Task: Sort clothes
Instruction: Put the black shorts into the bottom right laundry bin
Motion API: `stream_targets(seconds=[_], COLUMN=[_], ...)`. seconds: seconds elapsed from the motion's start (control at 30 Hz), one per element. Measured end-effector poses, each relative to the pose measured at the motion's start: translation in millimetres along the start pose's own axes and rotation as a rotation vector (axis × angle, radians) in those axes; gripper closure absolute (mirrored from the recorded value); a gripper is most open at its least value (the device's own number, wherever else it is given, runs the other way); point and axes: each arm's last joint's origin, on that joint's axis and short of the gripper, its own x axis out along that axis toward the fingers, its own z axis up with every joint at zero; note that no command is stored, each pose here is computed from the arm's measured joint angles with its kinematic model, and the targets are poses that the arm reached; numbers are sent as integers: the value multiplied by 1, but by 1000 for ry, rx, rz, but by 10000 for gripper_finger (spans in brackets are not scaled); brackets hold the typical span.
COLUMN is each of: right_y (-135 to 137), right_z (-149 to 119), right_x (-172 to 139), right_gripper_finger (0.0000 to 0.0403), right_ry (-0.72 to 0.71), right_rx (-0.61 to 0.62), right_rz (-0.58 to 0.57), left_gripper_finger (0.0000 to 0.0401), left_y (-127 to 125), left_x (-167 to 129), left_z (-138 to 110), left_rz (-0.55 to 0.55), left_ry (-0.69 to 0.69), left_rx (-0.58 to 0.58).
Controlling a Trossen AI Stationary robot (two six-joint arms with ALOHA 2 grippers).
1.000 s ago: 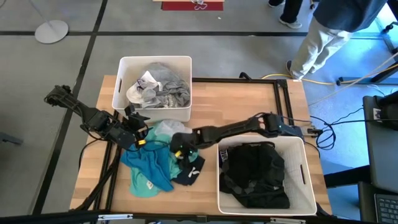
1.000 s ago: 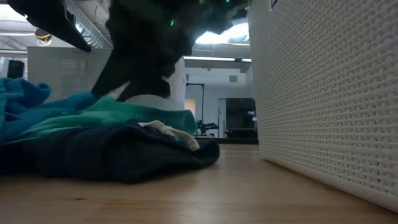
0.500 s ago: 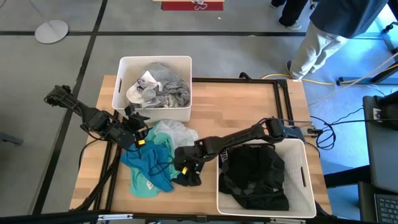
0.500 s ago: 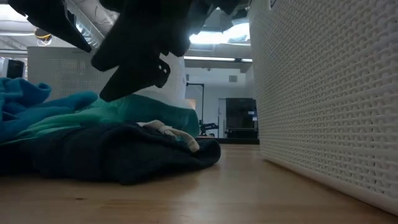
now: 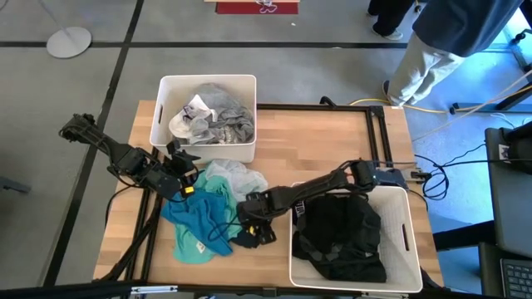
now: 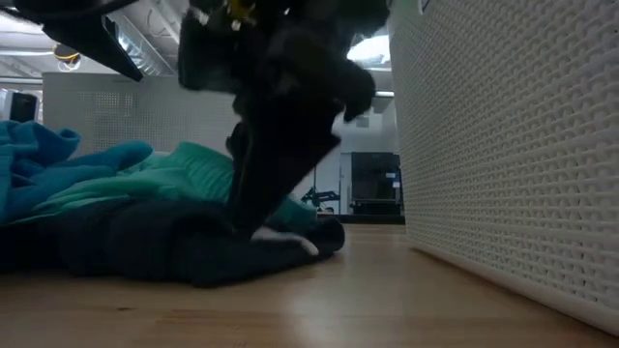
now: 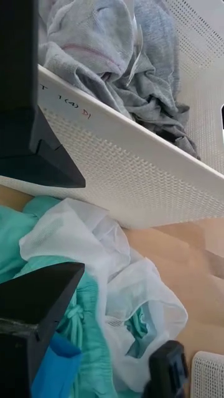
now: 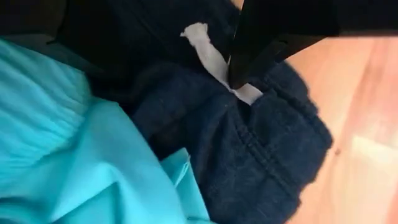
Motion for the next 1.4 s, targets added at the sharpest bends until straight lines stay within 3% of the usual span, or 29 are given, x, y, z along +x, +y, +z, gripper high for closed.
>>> stream_targets(seconds=[0.23, 0.33, 0.63, 0.7, 0.87, 1.03, 1.4], right_y=[-3, -3, -5, -5, -4, 0, -4], right_z=[-3, -3, 0, -1, 2, 16, 25], right_x=[18, 19, 17, 13, -8, -54, -143], right_gripper_finger=[136, 158, 362, 388, 374, 394, 393], right_ry=[16, 19, 4, 21, 11, -105, -291], right_rx=[-5, -12, -16, -23, -24, -54, -43], right_rz=[-56, -65, -109, -114, -152, -181, -316], left_gripper_finger=[205, 205, 205, 205, 205, 205, 205], left_y=[0, 0, -1, -1, 0, 0, 0], left_x=[0, 0, 0, 0, 0, 0, 0], left_z=[0, 0, 1, 1, 1, 1, 1], left_rz=[-1, -2, -3, -3, -3, -4, -4], left_ry=[-2, -3, -5, -5, -6, -6, -6], left_rx=[0, -1, -3, -3, 4, 4, 8])
